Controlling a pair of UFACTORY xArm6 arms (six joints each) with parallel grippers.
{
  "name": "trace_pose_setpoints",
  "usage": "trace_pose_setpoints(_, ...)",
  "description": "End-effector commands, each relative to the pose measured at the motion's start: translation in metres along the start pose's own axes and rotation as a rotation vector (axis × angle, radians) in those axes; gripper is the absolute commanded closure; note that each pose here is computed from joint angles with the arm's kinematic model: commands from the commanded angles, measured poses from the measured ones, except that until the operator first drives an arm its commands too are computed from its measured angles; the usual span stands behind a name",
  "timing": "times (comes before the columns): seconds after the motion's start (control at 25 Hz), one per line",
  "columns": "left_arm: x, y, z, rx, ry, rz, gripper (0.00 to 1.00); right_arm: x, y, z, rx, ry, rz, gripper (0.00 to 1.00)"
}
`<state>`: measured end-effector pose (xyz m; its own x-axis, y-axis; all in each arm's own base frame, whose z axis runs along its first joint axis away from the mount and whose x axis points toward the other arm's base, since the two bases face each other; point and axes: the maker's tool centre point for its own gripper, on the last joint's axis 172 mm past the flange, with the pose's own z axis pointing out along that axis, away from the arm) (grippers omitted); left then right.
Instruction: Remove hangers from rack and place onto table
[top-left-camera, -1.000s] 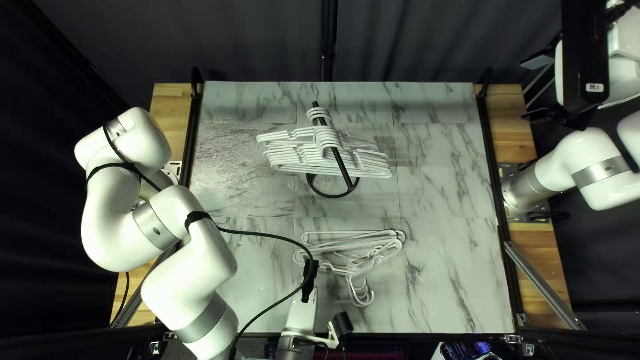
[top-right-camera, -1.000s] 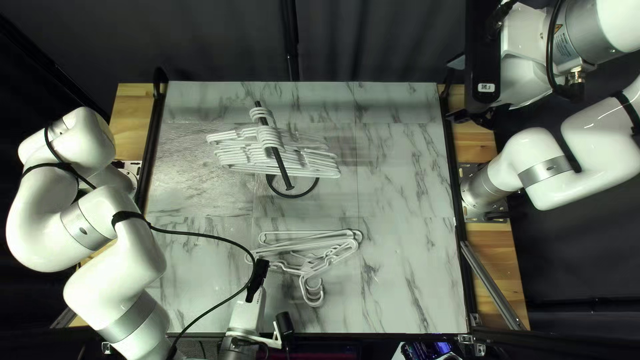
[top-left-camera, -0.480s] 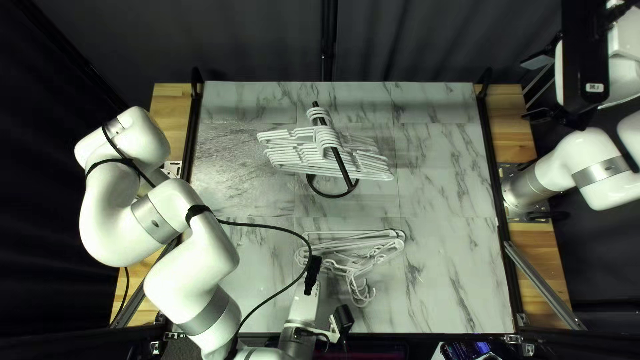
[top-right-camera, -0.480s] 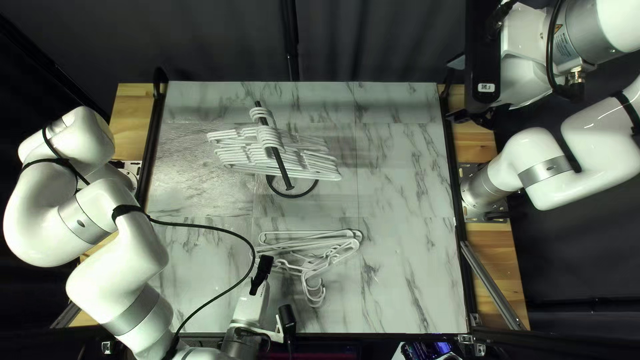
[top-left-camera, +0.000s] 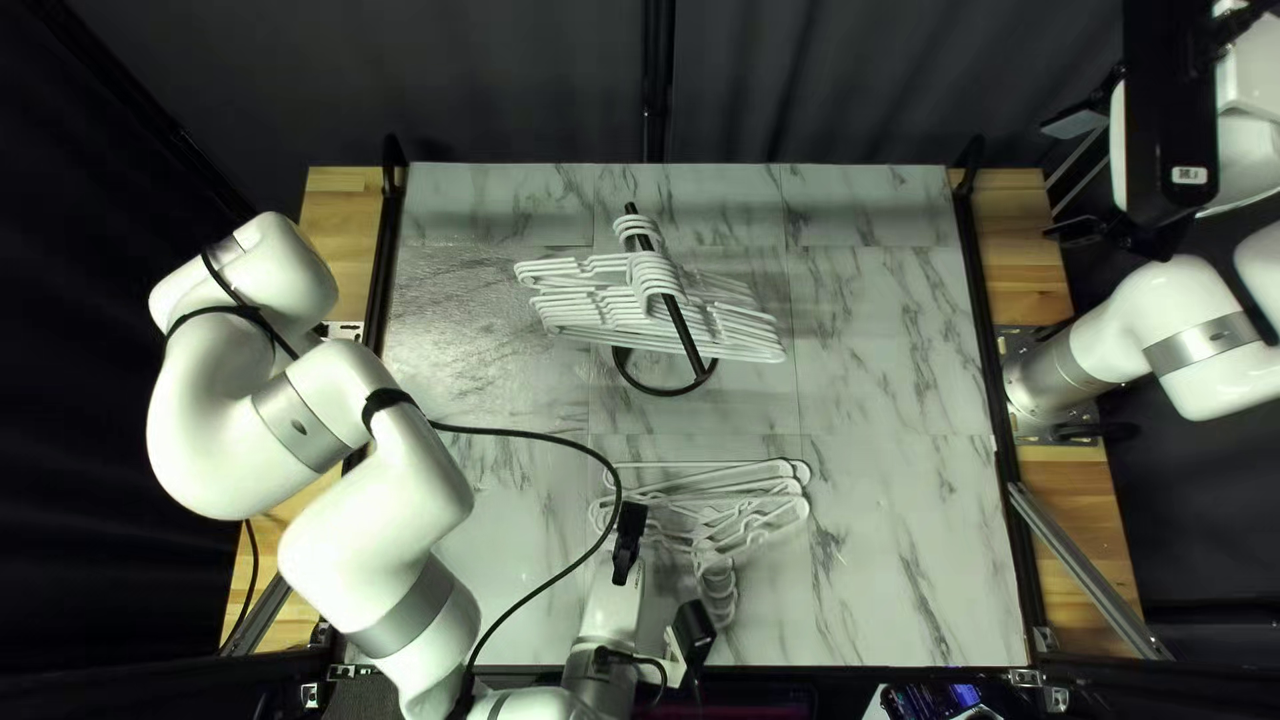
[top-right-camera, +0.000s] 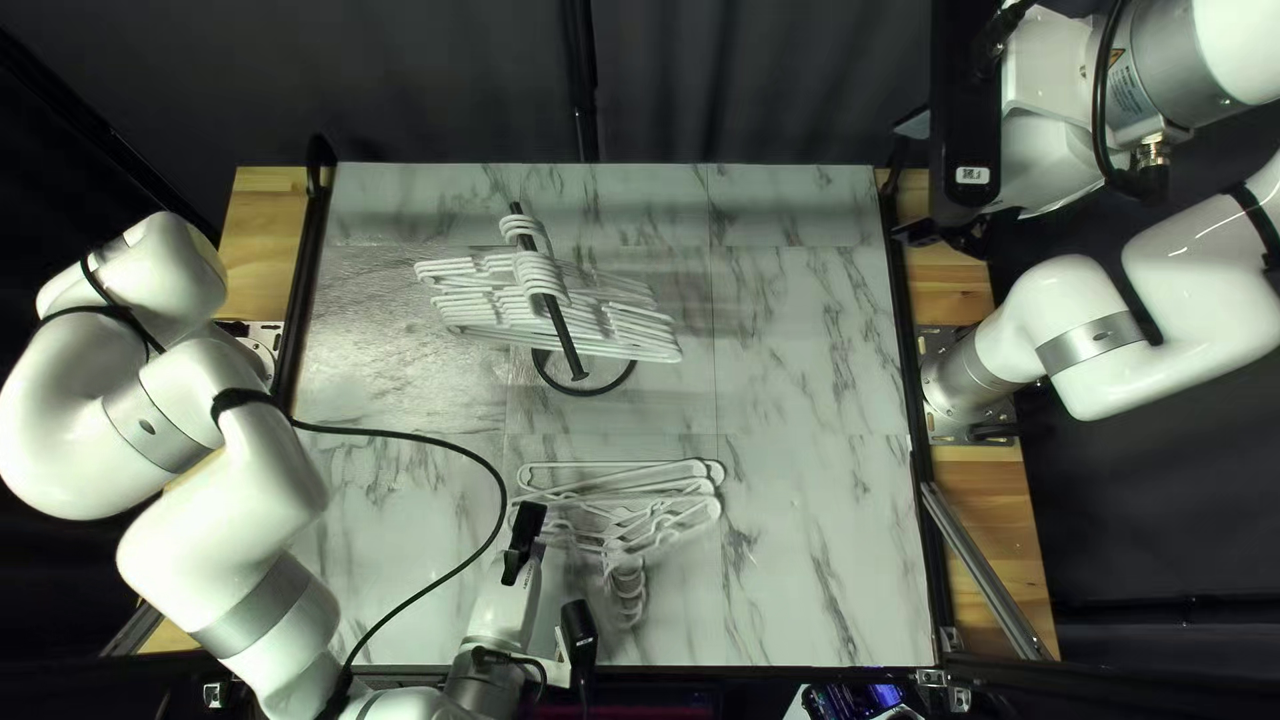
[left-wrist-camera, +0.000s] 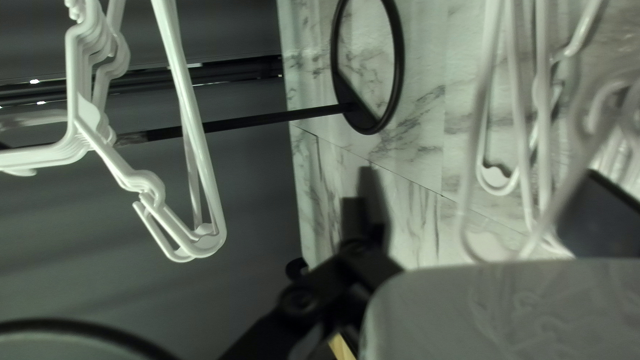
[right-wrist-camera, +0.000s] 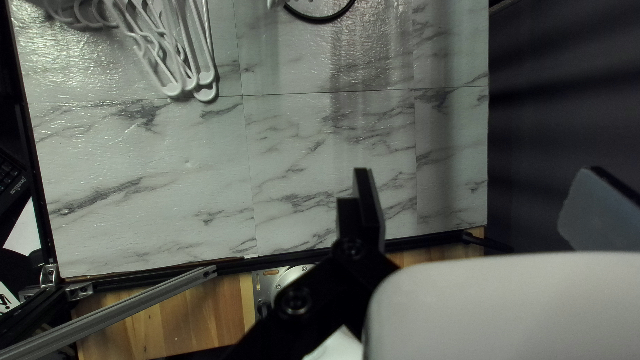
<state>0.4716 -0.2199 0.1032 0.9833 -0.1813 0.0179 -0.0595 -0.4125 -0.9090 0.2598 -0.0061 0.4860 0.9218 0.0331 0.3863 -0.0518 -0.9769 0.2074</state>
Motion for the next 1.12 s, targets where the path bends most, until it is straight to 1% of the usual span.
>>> trace_pose_setpoints(0.04, 0.002, -0.008, -0.012, -0.114, 0.007, -0.022, 0.0, 0.0, 0.0, 0.0, 0.0, 0.0, 0.0, 0.0)
trace_pose_setpoints(0.08, 0.002, -0.01, -0.015, -0.148, 0.012, -0.033, 0.0, 0.0, 0.0, 0.0, 0.0, 0.0, 0.0, 0.0)
trace_pose_setpoints(0.12, 0.002, -0.012, -0.017, -0.17, 0.017, -0.041, 0.0, 0.0, 0.0, 0.0, 0.0, 0.0, 0.0, 0.0)
trace_pose_setpoints(0.16, 0.003, -0.013, -0.02, -0.206, 0.023, -0.054, 0.0, 0.0, 0.0, 0.0, 0.0, 0.0, 0.0, 0.0)
trace_pose_setpoints(0.24, 0.004, -0.016, -0.025, -0.25, 0.029, -0.074, 0.0, 0.0, 0.0, 0.0, 0.0, 0.0, 0.0, 0.0)
trace_pose_setpoints(0.32, 0.006, -0.017, -0.025, -0.271, 0.028, -0.084, 0.0, 0.0, 0.0, 0.0, 0.0, 0.0, 0.0, 0.0)
trace_pose_setpoints(0.48, 0.005, -0.019, -0.025, -0.326, 0.025, -0.139, 0.0, 0.0, 0.0, 0.0, 0.0, 0.0, 0.0, 0.0)
trace_pose_setpoints(0.52, 0.005, -0.019, -0.026, -0.333, 0.025, -0.148, 0.0, 0.0, 0.0, 0.0, 0.0, 0.0, 0.0, 0.0)
trace_pose_setpoints(0.56, 0.001, -0.024, -0.035, -0.348, 0.03, -0.174, 0.0, 0.0, 0.0, 0.0, 0.0, 0.0, 0.0, 0.0)
trace_pose_setpoints(0.64, -0.004, -0.032, -0.049, -0.364, 0.038, -0.203, 0.0, 0.0, 0.0, 0.0, 0.0, 0.0, 0.0, 0.0)
trace_pose_setpoints(0.68, -0.007, -0.04, -0.063, -0.375, 0.045, -0.223, 0.0, 0.0, 0.0, 0.0, 0.0, 0.0, 0.0, 0.0)
trace_pose_setpoints(0.72, -0.009, -0.044, -0.068, -0.379, 0.048, -0.231, 0.0, 0.0, 0.0, 0.0, 0.0, 0.0, 0.0, 0.0)
trace_pose_setpoints(0.8, -0.015, -0.057, -0.09, -0.387, 0.064, -0.245, 0.0, 0.0, 0.0, 0.0, 0.0, 0.0, 0.0, 0.0)
trace_pose_setpoints(0.88, -0.02, -0.066, -0.1, -0.392, 0.075, -0.251, 0.0, 0.0, 0.0, 0.0, 0.0, 0.0, 0.0, 0.0)
trace_pose_setpoints(0.96, -0.029, -0.078, -0.104, -0.395, 0.083, -0.262, 0.0, 0.0, 0.0, 0.0, 0.0, 0.0, 0.0, 0.0)
trace_pose_setpoints(1.12, -0.048, -0.135, -0.093, -0.423, 0.084, -0.281, 0.0, 0.0, 0.0, 0.0, 0.0, 0.0, 0.0, 0.0)
